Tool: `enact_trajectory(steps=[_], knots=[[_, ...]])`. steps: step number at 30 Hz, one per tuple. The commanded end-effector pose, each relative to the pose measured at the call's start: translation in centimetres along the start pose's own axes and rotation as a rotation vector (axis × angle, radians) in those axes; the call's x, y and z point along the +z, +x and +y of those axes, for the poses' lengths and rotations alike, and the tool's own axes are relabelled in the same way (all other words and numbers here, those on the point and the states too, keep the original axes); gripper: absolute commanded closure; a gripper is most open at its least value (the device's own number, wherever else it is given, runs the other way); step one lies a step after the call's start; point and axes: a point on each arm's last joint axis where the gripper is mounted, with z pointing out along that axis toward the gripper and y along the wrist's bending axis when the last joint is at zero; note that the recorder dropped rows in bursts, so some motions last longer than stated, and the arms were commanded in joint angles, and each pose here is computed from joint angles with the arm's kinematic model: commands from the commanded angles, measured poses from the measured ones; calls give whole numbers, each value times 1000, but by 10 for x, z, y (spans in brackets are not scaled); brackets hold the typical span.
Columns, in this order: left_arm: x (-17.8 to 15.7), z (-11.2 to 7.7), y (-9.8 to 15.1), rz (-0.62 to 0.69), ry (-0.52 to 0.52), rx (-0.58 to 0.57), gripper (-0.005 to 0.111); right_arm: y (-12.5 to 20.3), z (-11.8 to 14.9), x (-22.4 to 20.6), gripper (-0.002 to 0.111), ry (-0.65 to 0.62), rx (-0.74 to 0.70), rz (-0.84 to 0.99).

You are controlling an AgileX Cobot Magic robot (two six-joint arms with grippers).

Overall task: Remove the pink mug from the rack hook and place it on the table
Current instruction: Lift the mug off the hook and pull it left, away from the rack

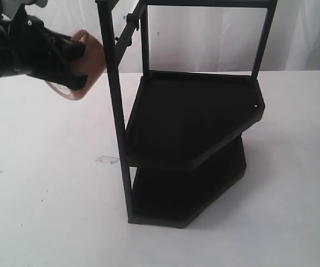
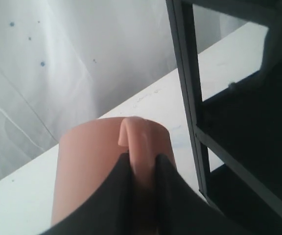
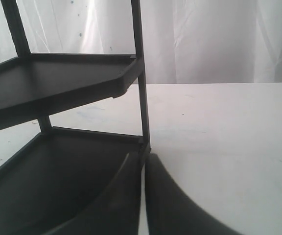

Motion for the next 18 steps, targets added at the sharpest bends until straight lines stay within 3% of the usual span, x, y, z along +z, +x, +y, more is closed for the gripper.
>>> enact_trajectory(steps=[1,11,18], knots=[[-26,-6,5,-34,14,-64,107,1,-1,0,105,8,5,-2],[-102,-19,18,-155,-11,-139,107,1,-1,0,105,7,12,-2],[-141,-43,30,-285,149,-213,107,1,-1,0,105,7,12,-2]])
